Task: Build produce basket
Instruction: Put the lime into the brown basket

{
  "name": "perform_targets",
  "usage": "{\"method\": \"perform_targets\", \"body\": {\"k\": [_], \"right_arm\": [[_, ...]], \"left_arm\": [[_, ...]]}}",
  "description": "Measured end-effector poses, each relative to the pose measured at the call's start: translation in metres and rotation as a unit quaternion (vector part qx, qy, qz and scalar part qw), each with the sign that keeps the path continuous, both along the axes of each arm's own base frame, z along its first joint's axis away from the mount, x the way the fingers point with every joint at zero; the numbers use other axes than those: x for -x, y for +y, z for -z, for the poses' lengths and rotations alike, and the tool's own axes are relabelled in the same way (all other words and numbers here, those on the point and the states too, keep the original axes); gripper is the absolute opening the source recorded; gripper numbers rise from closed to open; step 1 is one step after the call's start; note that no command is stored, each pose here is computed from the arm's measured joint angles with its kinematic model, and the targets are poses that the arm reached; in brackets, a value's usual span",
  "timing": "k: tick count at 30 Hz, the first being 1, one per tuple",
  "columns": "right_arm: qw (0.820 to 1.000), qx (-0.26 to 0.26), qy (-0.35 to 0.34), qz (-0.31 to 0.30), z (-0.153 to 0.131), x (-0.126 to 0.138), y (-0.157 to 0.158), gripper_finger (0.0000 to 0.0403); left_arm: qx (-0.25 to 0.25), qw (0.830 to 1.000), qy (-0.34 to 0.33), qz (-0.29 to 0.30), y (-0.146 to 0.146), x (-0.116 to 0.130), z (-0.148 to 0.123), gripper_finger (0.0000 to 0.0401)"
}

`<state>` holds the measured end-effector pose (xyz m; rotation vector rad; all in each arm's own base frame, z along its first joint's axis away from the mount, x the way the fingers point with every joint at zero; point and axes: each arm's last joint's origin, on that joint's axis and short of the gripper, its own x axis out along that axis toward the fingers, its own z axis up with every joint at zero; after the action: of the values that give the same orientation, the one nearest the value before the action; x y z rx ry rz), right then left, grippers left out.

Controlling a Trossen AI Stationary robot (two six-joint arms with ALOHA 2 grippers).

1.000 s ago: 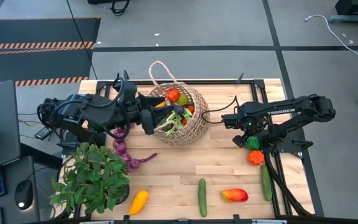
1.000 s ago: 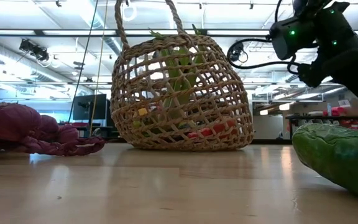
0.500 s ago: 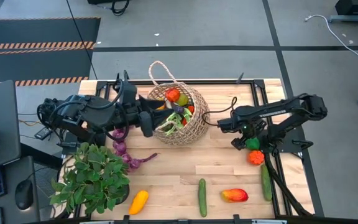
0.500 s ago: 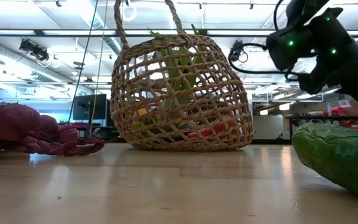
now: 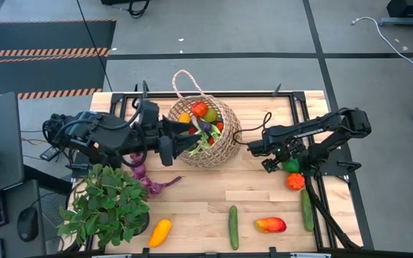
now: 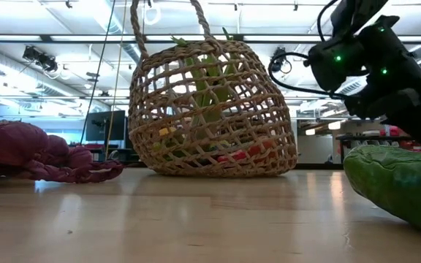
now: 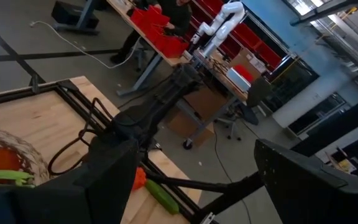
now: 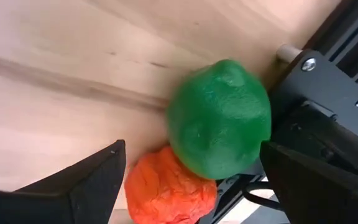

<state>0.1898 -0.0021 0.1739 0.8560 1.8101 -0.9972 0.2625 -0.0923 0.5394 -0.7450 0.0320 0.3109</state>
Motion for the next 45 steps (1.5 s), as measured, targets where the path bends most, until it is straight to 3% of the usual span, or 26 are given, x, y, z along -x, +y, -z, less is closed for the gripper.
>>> {"method": "perform_targets", "body": {"k": [8, 17, 26, 30, 36, 40, 45], "right_arm": [[0.999, 0.018, 0.046, 0.021, 0.009, 0.007, 0.004, 0.0365], [0.995, 0.049, 0.053, 0.07, 0.028, 0.015, 0.006, 0.0346], [0.996, 0.058, 0.006, 0.066, 0.033, 0.007, 0.008, 0.0345], [0.997, 0.051, -0.011, 0.051, 0.029, 0.002, 0.01, 0.0324], [0.997, 0.054, -0.049, 0.012, 0.002, -0.007, 0.009, 0.0276], [0.995, 0.072, -0.073, -0.004, -0.033, -0.007, 0.008, 0.0277], [0.981, 0.095, -0.17, 0.005, -0.087, -0.004, 0.006, 0.0281]], "left_arm": [[-0.007, 1.0, 0.002, 0.012, -0.006, 0.002, 0.0, 0.0325], [-0.015, 1.0, 0.007, 0.016, -0.007, 0.003, 0.001, 0.0325], [-0.027, 0.999, 0.01, 0.017, -0.007, 0.003, 0.001, 0.0325], [-0.029, 0.999, 0.011, 0.017, -0.007, 0.003, 0.001, 0.0325], [-0.033, 0.999, 0.01, 0.016, -0.005, 0.004, 0.0, 0.0325], [-0.032, 0.999, 0.008, 0.01, -0.002, 0.003, -0.001, 0.0325], [-0.029, 1.0, 0.001, -0.003, 0.006, 0.003, -0.004, 0.0325]]}}
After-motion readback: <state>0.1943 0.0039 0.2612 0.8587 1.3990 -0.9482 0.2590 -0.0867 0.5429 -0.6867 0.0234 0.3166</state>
